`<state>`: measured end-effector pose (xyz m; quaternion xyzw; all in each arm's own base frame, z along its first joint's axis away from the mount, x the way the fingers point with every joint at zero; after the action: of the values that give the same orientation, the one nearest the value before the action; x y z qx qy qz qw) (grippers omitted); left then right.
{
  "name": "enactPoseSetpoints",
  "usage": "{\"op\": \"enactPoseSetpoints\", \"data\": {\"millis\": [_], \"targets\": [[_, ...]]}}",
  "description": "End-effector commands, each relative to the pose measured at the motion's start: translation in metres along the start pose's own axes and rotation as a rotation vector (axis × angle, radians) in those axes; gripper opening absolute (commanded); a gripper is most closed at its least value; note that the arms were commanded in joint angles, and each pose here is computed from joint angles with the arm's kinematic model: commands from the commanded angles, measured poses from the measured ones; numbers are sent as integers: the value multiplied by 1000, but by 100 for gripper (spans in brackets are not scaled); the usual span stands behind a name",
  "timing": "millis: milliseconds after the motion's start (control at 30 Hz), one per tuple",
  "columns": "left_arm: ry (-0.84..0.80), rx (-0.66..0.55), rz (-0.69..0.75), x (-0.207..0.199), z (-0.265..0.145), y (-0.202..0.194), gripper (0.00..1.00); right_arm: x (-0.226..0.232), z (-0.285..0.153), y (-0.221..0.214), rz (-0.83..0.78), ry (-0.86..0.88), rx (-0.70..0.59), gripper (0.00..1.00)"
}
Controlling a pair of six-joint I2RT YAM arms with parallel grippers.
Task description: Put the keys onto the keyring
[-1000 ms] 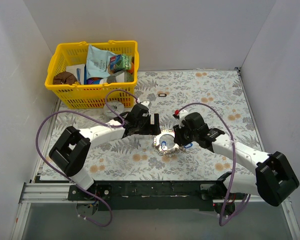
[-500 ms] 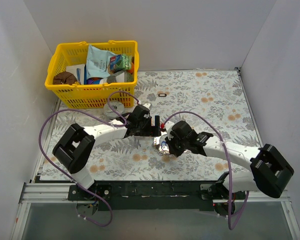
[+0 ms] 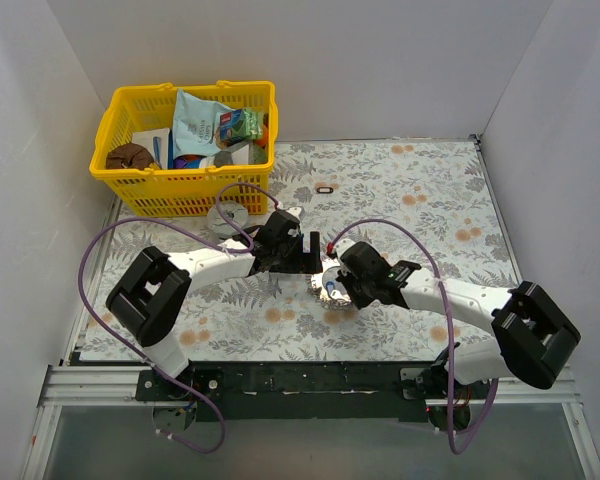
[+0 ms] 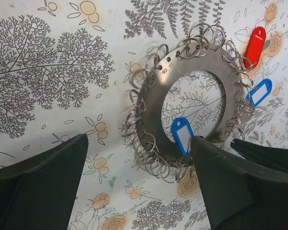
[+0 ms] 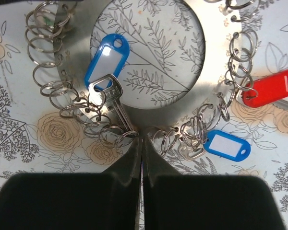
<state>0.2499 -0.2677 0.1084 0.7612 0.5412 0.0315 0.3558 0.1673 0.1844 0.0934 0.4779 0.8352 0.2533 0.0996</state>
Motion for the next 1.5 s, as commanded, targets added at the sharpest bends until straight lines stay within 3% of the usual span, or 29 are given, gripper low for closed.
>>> {"op": "enactPoseSetpoints", "data": {"millis": [0, 300, 500, 633, 700, 800, 1167, 1467], "targets": [[-14, -19, -5, -4, -3, 3, 88, -2, -10, 23, 30, -70, -72, 1], [-12, -25, -5, -3, -5, 2, 88, -10, -10, 39, 28, -141, -97, 1], [-2, -33, -5, -1, -7, 1, 88, -5, -18, 43, -6, -84, -104, 1], [0, -30, -6, -1, -6, 0, 88, -7, -17, 32, -10, -89, -58, 32], [1, -34, -8, -1, -6, 1, 89, -9, -17, 25, -1, -101, -38, 41], [-4, -30, -8, -1, -6, 0, 89, -11, -18, 20, 11, -111, -31, 46], [-15, -21, -9, -2, -3, -2, 89, -10, -13, 10, 44, -120, 42, 45], [-16, -19, -11, -1, -2, -3, 89, -7, -4, 4, 61, -107, 95, 38]]}}
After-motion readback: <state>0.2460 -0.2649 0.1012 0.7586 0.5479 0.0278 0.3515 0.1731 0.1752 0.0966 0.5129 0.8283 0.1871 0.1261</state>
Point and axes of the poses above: each gripper's point midway between its finger pads, its own z axis out along the fingers, its own x axis along the line the jaws close on, y = z × x, the point moved 7 cm from there along -z, back along the fingers, and after that the axes turned 10 degrees about z, right-handed, at the moved point
